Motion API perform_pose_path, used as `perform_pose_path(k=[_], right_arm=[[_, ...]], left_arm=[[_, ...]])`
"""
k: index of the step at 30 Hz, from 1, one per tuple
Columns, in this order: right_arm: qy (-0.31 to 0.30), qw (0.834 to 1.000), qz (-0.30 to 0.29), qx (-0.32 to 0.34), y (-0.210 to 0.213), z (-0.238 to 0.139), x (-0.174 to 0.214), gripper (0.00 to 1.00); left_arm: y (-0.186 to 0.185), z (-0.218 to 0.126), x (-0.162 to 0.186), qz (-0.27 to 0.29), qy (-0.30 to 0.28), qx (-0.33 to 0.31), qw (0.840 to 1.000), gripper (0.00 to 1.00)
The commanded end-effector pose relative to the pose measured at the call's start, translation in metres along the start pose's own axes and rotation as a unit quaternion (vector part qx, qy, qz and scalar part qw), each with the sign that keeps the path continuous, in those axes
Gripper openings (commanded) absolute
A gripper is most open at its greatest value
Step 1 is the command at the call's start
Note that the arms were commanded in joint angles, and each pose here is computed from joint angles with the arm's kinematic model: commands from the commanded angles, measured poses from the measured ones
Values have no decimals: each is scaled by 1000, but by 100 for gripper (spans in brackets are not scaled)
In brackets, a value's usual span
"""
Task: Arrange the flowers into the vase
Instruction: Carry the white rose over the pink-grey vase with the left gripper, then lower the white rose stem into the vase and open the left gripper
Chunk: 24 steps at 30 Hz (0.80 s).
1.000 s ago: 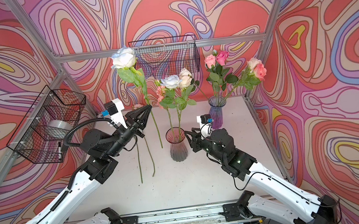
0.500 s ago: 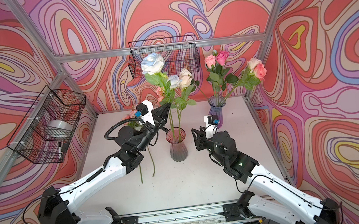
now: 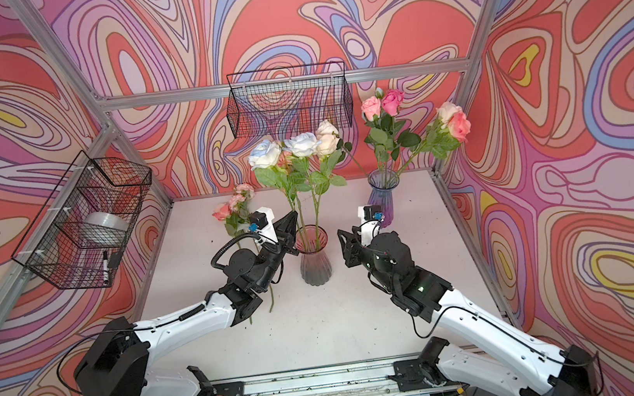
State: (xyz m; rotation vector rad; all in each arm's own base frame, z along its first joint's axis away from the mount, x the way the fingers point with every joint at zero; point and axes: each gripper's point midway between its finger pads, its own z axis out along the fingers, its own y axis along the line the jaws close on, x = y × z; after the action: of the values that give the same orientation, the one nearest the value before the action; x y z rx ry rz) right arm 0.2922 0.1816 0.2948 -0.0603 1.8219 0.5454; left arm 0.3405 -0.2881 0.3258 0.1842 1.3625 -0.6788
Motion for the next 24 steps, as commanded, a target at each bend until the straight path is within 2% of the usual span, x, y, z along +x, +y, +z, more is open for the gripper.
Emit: perform_pose_path(k=[1, 10, 17, 20, 24], right_arm=[[6, 1000, 4, 3, -2, 0, 4, 45], [8, 1000, 6, 3, -2, 1, 5, 45], [7, 1000, 6, 3, -3, -1, 5, 45], [8, 1000, 5, 1, -1, 1, 5, 46], [7, 1000, 7, -2, 0, 2, 5, 45]], left_arm=[[0, -3, -5, -25, -20, -2, 999, 20], [3, -9, 18, -13, 40, -8, 999, 29], [5, -32, 18, -6, 94, -7, 996, 57], [4, -42, 15, 3, 112, -3, 994, 64], [13, -59, 5, 9, 117, -22, 993, 68]])
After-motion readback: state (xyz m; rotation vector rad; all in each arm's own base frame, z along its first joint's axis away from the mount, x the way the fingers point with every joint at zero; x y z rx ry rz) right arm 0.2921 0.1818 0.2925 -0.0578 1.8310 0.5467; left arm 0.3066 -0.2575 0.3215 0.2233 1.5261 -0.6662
